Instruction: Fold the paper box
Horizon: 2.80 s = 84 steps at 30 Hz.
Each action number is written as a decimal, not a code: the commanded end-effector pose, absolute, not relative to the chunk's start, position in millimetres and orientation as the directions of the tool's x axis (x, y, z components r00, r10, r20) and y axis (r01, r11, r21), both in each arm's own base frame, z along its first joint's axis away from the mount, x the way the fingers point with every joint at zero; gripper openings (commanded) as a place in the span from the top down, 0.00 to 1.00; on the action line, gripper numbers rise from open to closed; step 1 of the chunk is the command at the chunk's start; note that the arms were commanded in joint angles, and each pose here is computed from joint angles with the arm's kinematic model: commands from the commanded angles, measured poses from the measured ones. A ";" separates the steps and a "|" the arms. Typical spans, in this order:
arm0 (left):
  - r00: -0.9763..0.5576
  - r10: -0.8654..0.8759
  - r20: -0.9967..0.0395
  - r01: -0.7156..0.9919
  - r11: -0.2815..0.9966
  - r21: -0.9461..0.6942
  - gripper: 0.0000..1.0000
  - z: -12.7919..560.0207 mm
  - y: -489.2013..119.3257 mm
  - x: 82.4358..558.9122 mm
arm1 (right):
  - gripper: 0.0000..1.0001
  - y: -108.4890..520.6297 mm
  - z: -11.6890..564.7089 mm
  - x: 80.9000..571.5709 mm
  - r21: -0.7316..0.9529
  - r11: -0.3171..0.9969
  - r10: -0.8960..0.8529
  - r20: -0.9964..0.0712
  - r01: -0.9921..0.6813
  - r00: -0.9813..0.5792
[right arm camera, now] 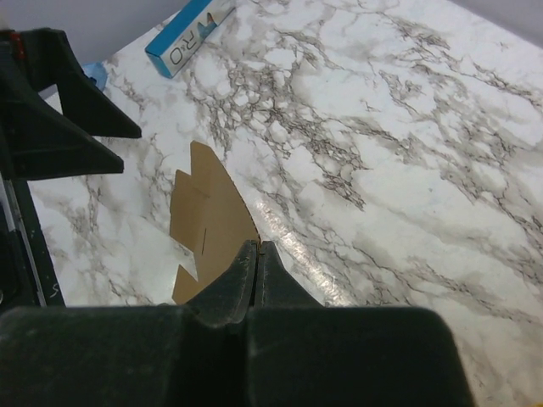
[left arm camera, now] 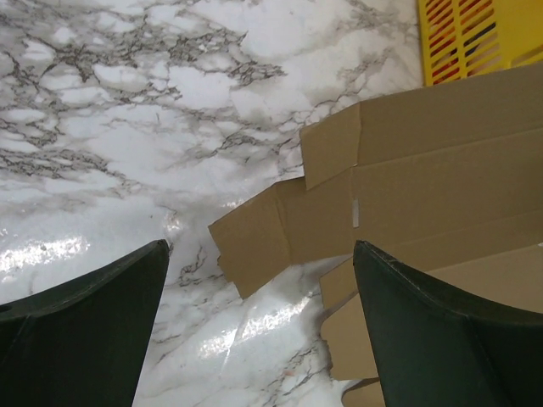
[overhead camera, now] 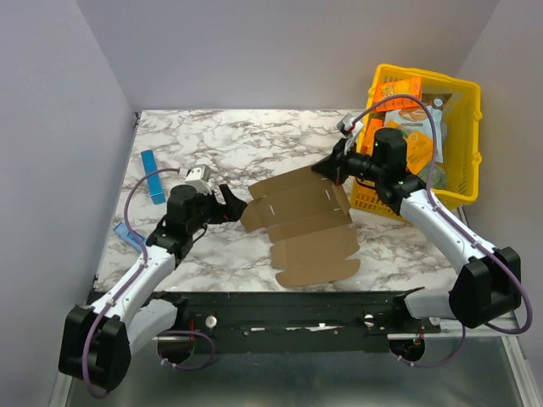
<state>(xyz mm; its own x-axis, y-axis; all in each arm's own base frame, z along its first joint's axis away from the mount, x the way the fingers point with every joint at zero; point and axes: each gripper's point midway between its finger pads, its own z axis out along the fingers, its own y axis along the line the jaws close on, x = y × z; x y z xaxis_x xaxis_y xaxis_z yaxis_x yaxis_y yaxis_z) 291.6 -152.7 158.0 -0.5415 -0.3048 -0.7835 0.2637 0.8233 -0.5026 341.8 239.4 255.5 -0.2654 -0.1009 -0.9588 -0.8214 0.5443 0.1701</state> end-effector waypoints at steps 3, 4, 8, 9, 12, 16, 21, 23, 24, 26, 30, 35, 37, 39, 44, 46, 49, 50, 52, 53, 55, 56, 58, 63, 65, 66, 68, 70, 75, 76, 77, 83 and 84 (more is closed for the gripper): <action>-0.538 -0.333 -0.774 0.236 0.822 -0.518 0.01 128.2 -151.6 302.5 | 0.99 240.4 264.5 345.3 0.168 0.532 -0.052 -0.972 -0.830 -0.230; -0.531 -0.338 -0.777 0.245 0.816 -0.523 0.01 127.7 -152.8 303.4 | 0.99 239.4 264.0 345.1 0.170 0.529 -0.052 -0.971 -0.831 -0.232; -0.516 -0.352 -0.781 0.270 0.798 -0.539 0.02 118.0 -156.8 305.5 | 0.99 239.2 261.2 343.9 0.178 0.520 -0.054 -0.969 -0.835 -0.240; -0.521 -0.351 -0.778 0.277 0.792 -0.544 0.03 115.8 -158.3 304.9 | 0.99 239.0 260.0 343.8 0.180 0.519 -0.055 -0.969 -0.836 -0.243; -0.537 -0.358 -0.764 0.311 0.758 -0.573 0.15 110.3 -167.4 302.4 | 0.99 239.8 257.8 342.2 0.188 0.509 -0.055 -0.967 -0.840 -0.250; -0.561 -0.359 -0.746 0.369 0.698 -0.614 0.27 111.0 -182.4 299.9 | 0.99 239.4 256.1 343.1 0.189 0.510 -0.055 -0.966 -0.839 -0.251; -0.586 -0.355 -0.728 0.349 0.701 -0.622 0.30 99.2 -184.9 306.6 | 0.99 240.2 260.3 340.4 0.187 0.501 -0.047 -0.969 -0.845 -0.243; -0.589 -0.359 -0.724 0.342 0.701 -0.625 0.30 95.8 -184.8 308.7 | 0.99 239.9 261.8 339.4 0.185 0.498 -0.046 -0.970 -0.847 -0.238; -0.602 -0.359 -0.713 0.334 0.698 -0.634 0.32 91.1 -186.2 308.1 | 0.99 240.6 263.4 338.6 0.182 0.493 -0.045 -0.971 -0.850 -0.234; -0.597 -0.361 -0.716 0.356 0.681 -0.640 0.36 93.7 -189.3 307.3 | 0.99 239.9 263.9 338.4 0.181 0.495 -0.044 -0.972 -0.850 -0.233; -0.597 -0.352 -0.721 0.394 0.654 -0.646 0.71 96.3 -194.6 303.1 | 0.99 239.9 261.6 337.1 0.176 0.493 -0.050 -0.972 -0.852 -0.229; -0.588 -0.315 -0.745 0.413 0.674 -0.612 0.96 89.6 -191.0 297.7 | 0.96 237.5 257.8 336.9 0.159 0.503 -0.060 -0.974 -0.850 -0.218; -0.567 -0.309 -0.763 0.438 0.672 -0.597 1.00 97.3 -191.1 296.0 | 0.87 235.0 257.7 337.7 0.152 0.516 -0.062 -0.975 -0.843 -0.214; -0.537 -0.293 -0.791 0.471 0.673 -0.570 1.00 107.0 -190.9 292.4 | 0.53 233.0 258.4 339.0 0.149 0.533 -0.064 -0.975 -0.833 -0.215; -0.473 -0.202 -0.858 0.584 0.658 -0.476 1.00 124.1 -204.7 271.7 | 0.19 227.9 265.3 346.8 0.056 0.544 -0.141 -0.978 -0.837 -0.157; -0.439 -0.169 -0.882 0.631 0.641 -0.437 1.00 131.9 -210.2 265.2 | 0.16 227.3 273.1 350.1 0.017 0.524 -0.191 -0.972 -0.852 -0.138; -0.442 -0.125 -0.888 0.678 0.602 -0.422 1.00 135.0 -221.8 255.3 | 0.16 236.0 274.1 352.2 0.025 0.436 -0.273 -0.949 -0.900 -0.159; -0.451 -0.110 -0.886 0.683 0.597 -0.422 1.00 136.1 -224.3 254.4 | 0.16 240.3 266.4 353.3 0.052 0.404 -0.290 -0.940 -0.913 -0.182; -0.452 -0.083 -0.888 0.697 0.589 -0.410 1.00 137.3 -229.5 251.7 | 0.16 241.8 268.8 351.8 0.045 0.358 -0.330 -0.928 -0.933 -0.172; -0.455 -0.067 -0.888 0.699 0.591 -0.403 1.00 137.6 -230.4 251.8 | 0.16 243.8 268.5 348.3 0.058 0.329 -0.336 -0.926 -0.942 -0.174; -0.449 -0.057 -0.892 0.709 0.584 -0.395 1.00 141.2 -233.1 251.2 | 0.16 244.6 253.7 346.6 0.086 0.289 -0.379 -0.904 -0.954 -0.196; -0.455 -0.045 -0.889 0.710 0.585 -0.393 1.00 139.3 -233.1 250.2 | 0.17 247.6 258.3 346.5 0.079 0.252 -0.377 -0.910 -0.964 -0.174; -0.448 -0.034 -0.893 0.714 0.587 -0.381 1.00 144.3 -234.4 252.6 | 0.18 250.3 246.6 344.9 0.101 0.213 -0.394 -0.901 -0.972 -0.180; -0.442 0.013 -0.897 0.733 0.582 -0.353 1.00 143.0 -235.9 253.0 | 0.20 257.2 225.9 336.4 0.133 0.145 -0.409 -0.894 -0.980 -0.182; -0.457 0.040 -0.889 0.738 0.575 -0.354 1.00 139.8 -237.1 251.8 | 0.20 258.7 220.2 337.0 0.114 0.152 -0.416 -0.894 -0.982 -0.168; -0.457 0.048 -0.888 0.742 0.572 -0.350 1.00 141.2 -239.0 253.9 | 0.19 256.7 209.2 335.4 0.124 0.166 -0.428 -0.885 -0.978 -0.184; -0.458 0.057 -0.887 0.744 0.570 -0.348 1.00 140.4 -239.3 254.2 | 0.20 254.2 199.5 341.7 0.108 0.196 -0.452 -0.872 -0.975 -0.187; -0.452 0.056 -0.890 0.746 0.571 -0.343 1.00 141.1 -238.7 253.6 | 0.20 253.9 195.2 345.4 0.105 0.203 -0.464 -0.865 -0.973 -0.191; -0.445 0.051 -0.894 0.747 0.572 -0.339 1.00 145.8 -238.0 252.6 | 0.19 251.2 181.8 367.6 0.050 0.254 -0.492 -0.853 -0.966 -0.174; -0.444 0.052 -0.894 0.747 0.572 -0.338 1.00 146.3 -238.2 252.4 | 0.19 251.7 183.5 373.6 0.023 0.264 -0.488 -0.859 -0.964 -0.154; -0.447 0.057 -0.893 0.748 0.571 -0.338 1.00 145.4 -238.2 251.6 | 0.19 251.2 183.7 376.0 0.014 0.271 -0.490 -0.859 -0.963 -0.150; -0.443 0.069 -0.894 0.752 0.571 -0.329 1.00 148.9 -239.1 251.3 | 0.19 253.6 181.4 387.8 0.016 0.279 -0.499 -0.852 -0.960 -0.159; -0.440 0.069 -0.895 0.753 0.572 -0.326 1.00 149.6 -239.0 251.7 | 0.19 254.9 185.5 391.8 0.011 0.275 -0.501 -0.852 -0.961 -0.153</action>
<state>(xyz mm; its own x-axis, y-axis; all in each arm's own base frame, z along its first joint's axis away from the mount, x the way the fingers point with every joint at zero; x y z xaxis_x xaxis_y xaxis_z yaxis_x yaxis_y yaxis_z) 259.0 -236.1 144.3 -0.4533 0.0337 -0.8907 0.7218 0.6003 -0.3445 371.9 250.8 184.7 -0.1815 -0.4833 -0.8564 -0.9622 0.2673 0.0531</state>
